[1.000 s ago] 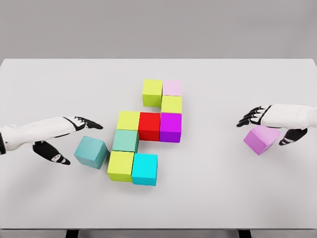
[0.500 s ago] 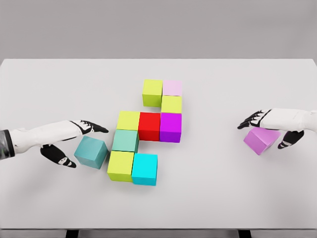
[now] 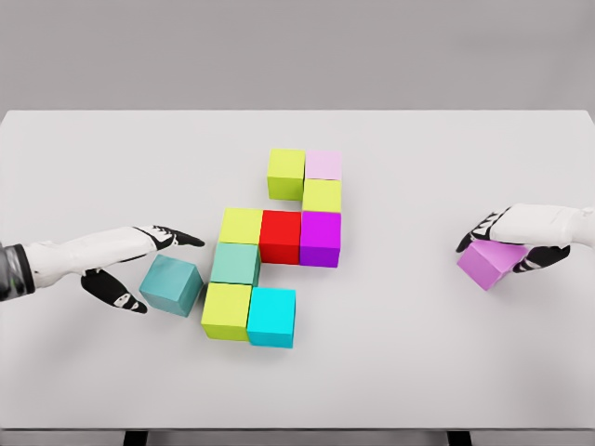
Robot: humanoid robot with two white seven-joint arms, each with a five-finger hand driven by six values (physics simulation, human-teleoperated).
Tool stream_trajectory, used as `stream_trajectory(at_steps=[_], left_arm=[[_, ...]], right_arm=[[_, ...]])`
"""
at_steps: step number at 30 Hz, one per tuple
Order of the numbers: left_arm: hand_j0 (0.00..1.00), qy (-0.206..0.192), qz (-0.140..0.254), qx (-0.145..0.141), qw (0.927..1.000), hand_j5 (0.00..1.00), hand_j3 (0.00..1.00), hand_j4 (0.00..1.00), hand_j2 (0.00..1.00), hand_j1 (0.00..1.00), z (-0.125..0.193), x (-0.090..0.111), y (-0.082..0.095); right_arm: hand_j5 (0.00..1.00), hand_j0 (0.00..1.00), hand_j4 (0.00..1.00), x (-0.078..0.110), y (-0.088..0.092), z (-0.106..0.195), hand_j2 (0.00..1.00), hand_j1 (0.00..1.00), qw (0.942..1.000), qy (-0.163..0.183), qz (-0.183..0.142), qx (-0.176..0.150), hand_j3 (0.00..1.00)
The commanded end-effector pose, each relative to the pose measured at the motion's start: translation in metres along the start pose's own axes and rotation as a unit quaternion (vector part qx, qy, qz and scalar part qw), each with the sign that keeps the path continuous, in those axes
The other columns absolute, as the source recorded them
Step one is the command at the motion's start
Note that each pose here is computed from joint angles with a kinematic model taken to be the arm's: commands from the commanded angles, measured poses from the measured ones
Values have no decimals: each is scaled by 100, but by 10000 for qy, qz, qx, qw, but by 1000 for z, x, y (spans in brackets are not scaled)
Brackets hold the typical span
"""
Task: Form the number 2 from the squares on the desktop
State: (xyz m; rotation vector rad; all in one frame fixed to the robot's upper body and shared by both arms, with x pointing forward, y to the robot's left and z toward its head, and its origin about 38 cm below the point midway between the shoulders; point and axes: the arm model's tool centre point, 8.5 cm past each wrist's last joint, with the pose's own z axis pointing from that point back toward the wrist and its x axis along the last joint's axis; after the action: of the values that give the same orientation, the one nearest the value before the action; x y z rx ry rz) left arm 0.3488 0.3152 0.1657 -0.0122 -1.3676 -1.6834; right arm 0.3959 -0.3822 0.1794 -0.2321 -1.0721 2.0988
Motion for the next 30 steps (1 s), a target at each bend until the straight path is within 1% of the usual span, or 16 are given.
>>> stream_trajectory(at_steps=[1,3,4,7,10,12,14,17,18,20,22,24,25,26,27,30], left_arm=[[100,10,65,20,10000,100,100,100,100,100,-2,-2,-2],[100,-23,85,42,10000,100,100,100,100,100,-5,-2,-3],[100,-7,62,31,10000,100,100,100,100,100,-5,-2,-3],[100,-12,64,27,10000,100,100,100,100,100,-5,-2,-4],[100,-6,68,27,10000,100,100,100,100,100,-5,-2,-4],[100,4,59,19,10000,100,100,100,100,100,-6,-2,-5],[100,75,123,32,9999,100,100,100,100,100,-7,-9,-8],[100,78,131,22,9999,100,100,100,100,100,-9,-9,-10],[100,83,119,-39,9999,100,100,100,100,100,-11,-9,-13],[100,96,94,-65,9999,100,100,100,100,100,-11,-9,-15],[100,129,47,-86,9999,100,100,100,100,100,-11,-10,-15],[100,129,47,-86,9999,100,100,100,100,100,-11,-10,-15],[100,133,41,-89,9999,100,100,100,100,100,-11,-10,-15],[100,123,41,-88,9999,100,100,100,100,100,-12,-9,-15],[100,75,68,-62,9999,100,100,100,100,100,-15,-8,-16],[100,63,82,-52,9999,100,100,100,100,100,-17,-7,-16]], right_arm=[[62,62,62,0,0,0,62,62,10000,-9,-28,-22,62],[62,62,62,-1,-7,2,62,62,10000,9,2,-87,62],[62,62,62,2,-14,3,62,62,9998,-8,88,-151,62],[62,62,62,17,-28,0,62,62,9990,-198,327,-244,62],[62,62,62,47,-42,-6,62,62,9953,-565,712,-330,62],[62,62,62,69,-49,-9,62,62,9911,-831,967,-377,62],[62,62,62,93,-52,-12,62,62,9856,-1121,1215,-365,62],[62,62,62,102,-53,-17,62,62,9831,-1233,1314,-334,62],[62,62,62,104,-50,-21,62,62,9824,-1296,1317,-280,62],[62,62,62,121,-54,-42,62,62,9760,-1605,1459,-191,62],[62,62,62,126,-54,-49,62,62,9739,-1714,1481,-149,62],[62,62,62,131,-54,-54,62,62,9722,-1803,1482,-175,62],[62,62,62,135,-53,-58,62,62,9707,-1870,1504,-126,62],[57,57,57,137,-55,-60,57,57,9696,-1905,1529,-118,57],[55,55,55,136,-55,-60,55,55,9698,-1896,1530,-120,55],[55,55,55,144,-66,-65,55,55,9661,-1992,1624,-240,55]])
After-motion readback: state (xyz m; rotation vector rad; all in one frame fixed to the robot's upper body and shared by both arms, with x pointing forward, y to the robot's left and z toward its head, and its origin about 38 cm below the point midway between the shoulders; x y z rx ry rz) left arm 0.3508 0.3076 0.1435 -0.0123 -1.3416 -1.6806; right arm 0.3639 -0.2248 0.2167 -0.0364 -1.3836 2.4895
